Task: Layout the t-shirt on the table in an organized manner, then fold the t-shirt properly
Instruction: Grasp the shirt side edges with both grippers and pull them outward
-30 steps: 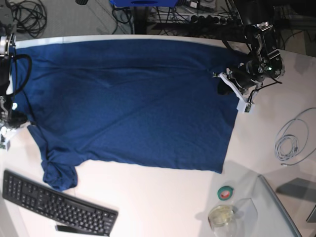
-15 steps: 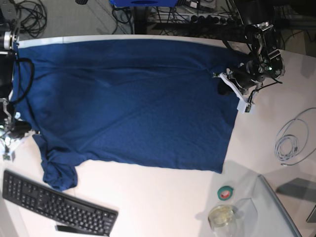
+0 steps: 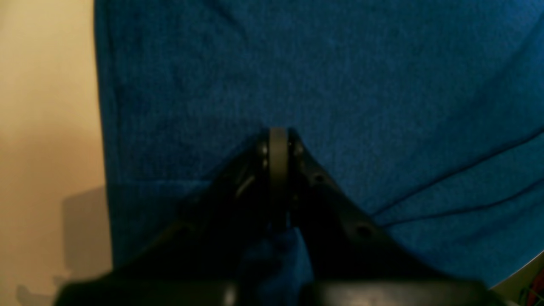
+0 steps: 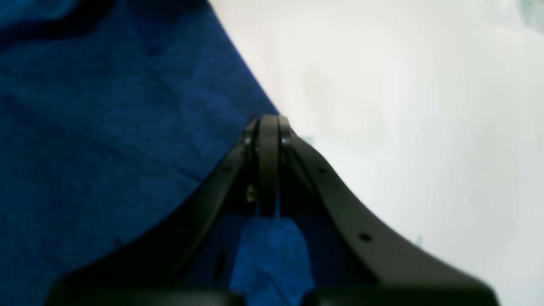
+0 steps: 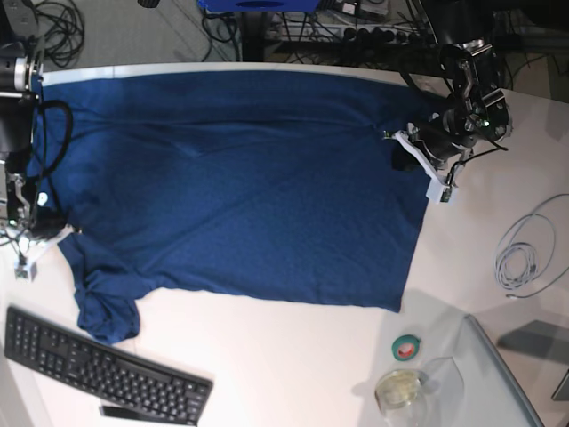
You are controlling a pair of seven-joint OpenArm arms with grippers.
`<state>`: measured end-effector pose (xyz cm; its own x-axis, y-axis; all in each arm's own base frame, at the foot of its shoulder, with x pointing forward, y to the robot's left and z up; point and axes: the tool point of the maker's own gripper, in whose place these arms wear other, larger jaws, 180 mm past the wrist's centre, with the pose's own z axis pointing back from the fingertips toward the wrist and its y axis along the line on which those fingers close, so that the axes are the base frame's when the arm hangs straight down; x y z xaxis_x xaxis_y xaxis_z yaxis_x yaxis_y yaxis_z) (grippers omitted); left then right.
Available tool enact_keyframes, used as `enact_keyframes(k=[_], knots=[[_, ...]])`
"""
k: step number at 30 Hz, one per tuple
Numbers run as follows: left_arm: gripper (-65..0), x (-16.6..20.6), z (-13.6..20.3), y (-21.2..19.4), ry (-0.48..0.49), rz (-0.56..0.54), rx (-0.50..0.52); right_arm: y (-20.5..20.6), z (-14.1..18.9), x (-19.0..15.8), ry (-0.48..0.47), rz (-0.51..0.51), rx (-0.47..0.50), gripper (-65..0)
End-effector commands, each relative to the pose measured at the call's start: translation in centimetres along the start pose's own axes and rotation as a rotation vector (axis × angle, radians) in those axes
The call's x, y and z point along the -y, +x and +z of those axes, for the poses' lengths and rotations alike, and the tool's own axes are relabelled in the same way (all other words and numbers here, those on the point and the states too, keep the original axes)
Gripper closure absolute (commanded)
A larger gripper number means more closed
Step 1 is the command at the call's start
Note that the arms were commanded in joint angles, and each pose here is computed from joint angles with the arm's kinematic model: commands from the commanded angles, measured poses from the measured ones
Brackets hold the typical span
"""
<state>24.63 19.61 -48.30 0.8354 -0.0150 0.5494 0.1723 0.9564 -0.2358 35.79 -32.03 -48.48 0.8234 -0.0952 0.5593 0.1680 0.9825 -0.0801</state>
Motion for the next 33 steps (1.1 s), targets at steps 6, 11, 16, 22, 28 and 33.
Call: enact_keyframes(k=[6,11,16,22,28,33], knots=[[0.0,-0.2,0.3,1.4,-0.001,-0.015,0.042,0.6,-0.4,1.5,-0.026,-0.035,-0.007,-0.8],[0.0,-0.2,0.3,1.4,-0.001,-0.015,0.04,-1.0,-1.2,2.7,-0.049,-0.065,-0.019,-0.8],[0.0,-0.3,0.3,1.4,0.0,-0.016,0.04,-0.5,-0.9,4.6,-0.125,-0.084,0.01,-0.8],[0.0,-0.6,-0.2,-0.2,-0.008,0.013,0.001,-0.2,-0.4,6.6,-0.174,-0.088,0.017,-0.8],[0.0,-0.7,-0.2,-0.2,-0.006,0.013,0.002,0.8,-0.4,6.6,-0.172,-0.073,0.066,-0.8],[0.0,-0.5,-0.3,1.2,-0.012,0.01,0.031,3.2,0.7,4.9,-0.146,0.021,0.163,-0.8]])
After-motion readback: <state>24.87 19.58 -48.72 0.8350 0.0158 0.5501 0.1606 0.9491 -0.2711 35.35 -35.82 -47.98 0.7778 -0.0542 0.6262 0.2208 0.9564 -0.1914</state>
